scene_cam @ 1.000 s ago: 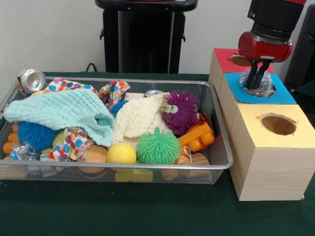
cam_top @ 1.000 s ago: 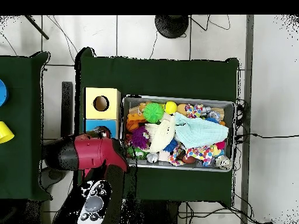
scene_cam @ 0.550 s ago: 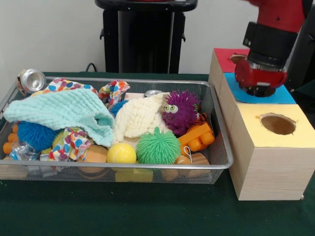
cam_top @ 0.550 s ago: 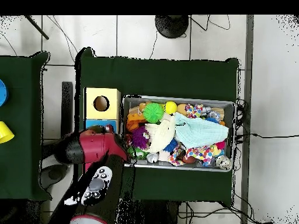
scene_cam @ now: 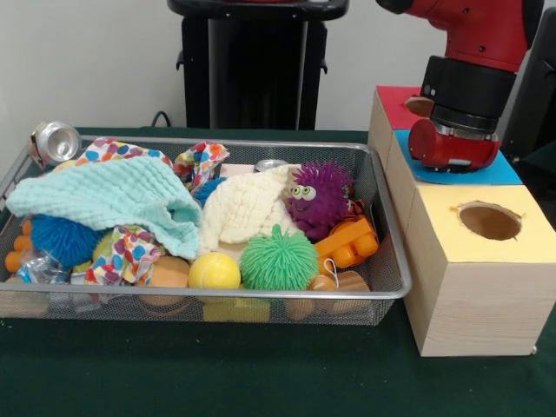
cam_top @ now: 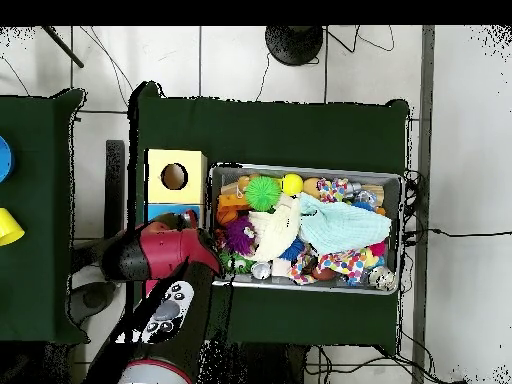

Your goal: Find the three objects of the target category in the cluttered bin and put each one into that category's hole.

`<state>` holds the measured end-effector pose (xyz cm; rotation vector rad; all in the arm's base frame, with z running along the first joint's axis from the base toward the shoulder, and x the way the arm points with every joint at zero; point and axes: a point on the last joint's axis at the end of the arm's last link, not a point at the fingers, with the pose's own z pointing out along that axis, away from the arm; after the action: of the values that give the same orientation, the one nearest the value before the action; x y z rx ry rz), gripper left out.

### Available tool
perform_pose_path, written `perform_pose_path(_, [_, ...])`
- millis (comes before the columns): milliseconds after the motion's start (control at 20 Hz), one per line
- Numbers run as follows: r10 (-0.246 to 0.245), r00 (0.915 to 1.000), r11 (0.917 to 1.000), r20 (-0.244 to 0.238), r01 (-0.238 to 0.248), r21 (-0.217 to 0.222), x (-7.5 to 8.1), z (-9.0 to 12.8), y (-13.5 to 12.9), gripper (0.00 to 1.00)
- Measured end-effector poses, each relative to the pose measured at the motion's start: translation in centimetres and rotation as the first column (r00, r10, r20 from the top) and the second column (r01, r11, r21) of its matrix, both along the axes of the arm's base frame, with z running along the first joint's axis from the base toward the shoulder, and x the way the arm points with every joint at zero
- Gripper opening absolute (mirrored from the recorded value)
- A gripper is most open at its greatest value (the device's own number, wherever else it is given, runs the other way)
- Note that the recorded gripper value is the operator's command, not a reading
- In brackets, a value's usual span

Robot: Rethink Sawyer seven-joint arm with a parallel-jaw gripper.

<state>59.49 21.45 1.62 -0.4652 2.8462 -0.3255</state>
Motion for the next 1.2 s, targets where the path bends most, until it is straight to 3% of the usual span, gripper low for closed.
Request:
perform_pose_path(700, [-0.001,1.0,1.0,-0.006,0.001,0.0,-0.1,0.1,0.0,0.0])
perform_pose_path(950, [-0.023,0.9969,0.9997,-0.075,0.023,-0.004,-0.7,1.4,0.0,0.0])
perform_pose_path(1200, [-0.058,0.9858,0.9983,-0.158,0.059,-0.002,-0.8,4.7,0.0,0.0])
